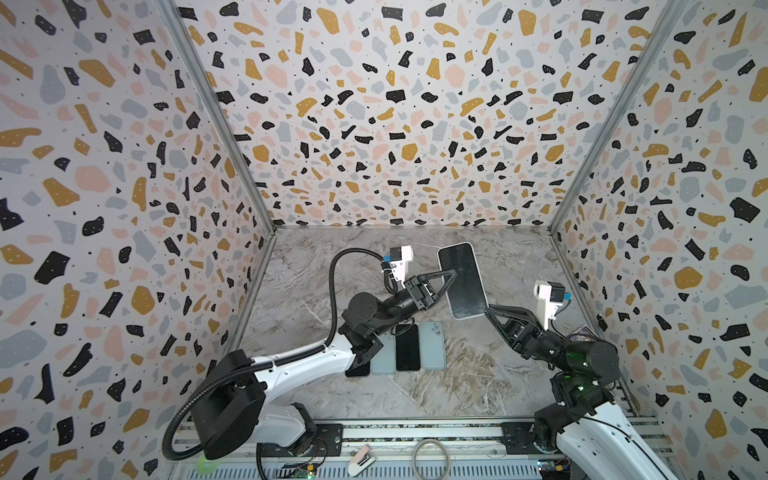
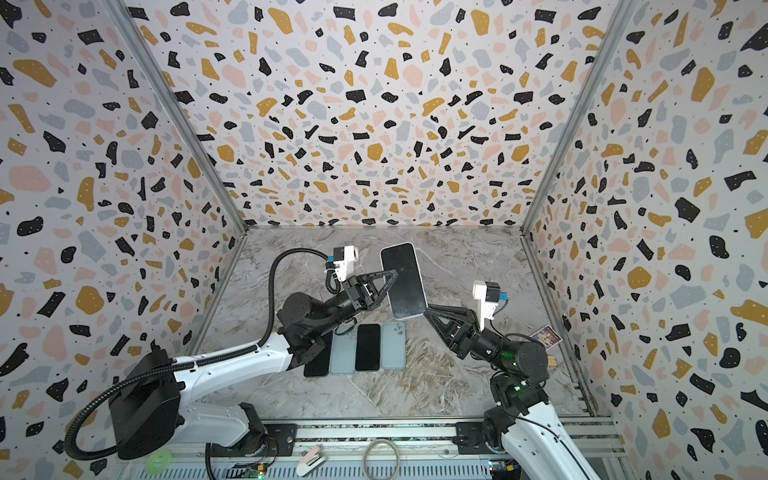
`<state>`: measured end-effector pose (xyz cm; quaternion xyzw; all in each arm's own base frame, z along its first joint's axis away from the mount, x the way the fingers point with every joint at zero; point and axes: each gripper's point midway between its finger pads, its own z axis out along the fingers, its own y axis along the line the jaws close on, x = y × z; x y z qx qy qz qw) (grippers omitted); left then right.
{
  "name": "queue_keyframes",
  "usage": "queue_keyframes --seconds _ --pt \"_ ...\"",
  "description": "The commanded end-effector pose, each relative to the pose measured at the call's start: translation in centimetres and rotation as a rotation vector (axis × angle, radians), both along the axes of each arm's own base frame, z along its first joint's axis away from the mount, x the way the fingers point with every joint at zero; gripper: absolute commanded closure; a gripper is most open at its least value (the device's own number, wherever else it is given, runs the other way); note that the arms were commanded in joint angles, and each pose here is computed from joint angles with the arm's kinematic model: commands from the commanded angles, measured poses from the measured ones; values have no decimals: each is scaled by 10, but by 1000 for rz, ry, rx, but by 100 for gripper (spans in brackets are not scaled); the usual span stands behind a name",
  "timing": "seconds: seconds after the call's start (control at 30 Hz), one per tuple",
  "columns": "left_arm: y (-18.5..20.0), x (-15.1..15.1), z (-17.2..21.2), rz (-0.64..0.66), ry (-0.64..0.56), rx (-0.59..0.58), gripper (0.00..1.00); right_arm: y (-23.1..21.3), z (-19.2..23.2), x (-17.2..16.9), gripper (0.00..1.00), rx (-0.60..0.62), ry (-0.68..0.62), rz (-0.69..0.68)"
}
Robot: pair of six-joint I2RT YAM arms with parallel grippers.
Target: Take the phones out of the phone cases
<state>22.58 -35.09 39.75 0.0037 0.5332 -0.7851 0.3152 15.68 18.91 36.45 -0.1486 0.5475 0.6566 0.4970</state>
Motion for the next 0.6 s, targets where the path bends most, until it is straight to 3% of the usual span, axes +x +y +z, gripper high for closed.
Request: queue_keyframes --seconds 0.0,0.43,0.5,0.57 --pt "16 -10 31 0 -79 -110 100 -2 10 -7 81 26 -50 11" --pt "18 -27 59 -46 -108 -190 100 -2 -2 -3 90 31 -38 4" --pt "16 -28 59 -35 -112 -168 100 -2 1 -6 85 37 -55 17" --pt "19 -28 57 -14 -109 -165 100 -3 4 -11 73 39 -69 23"
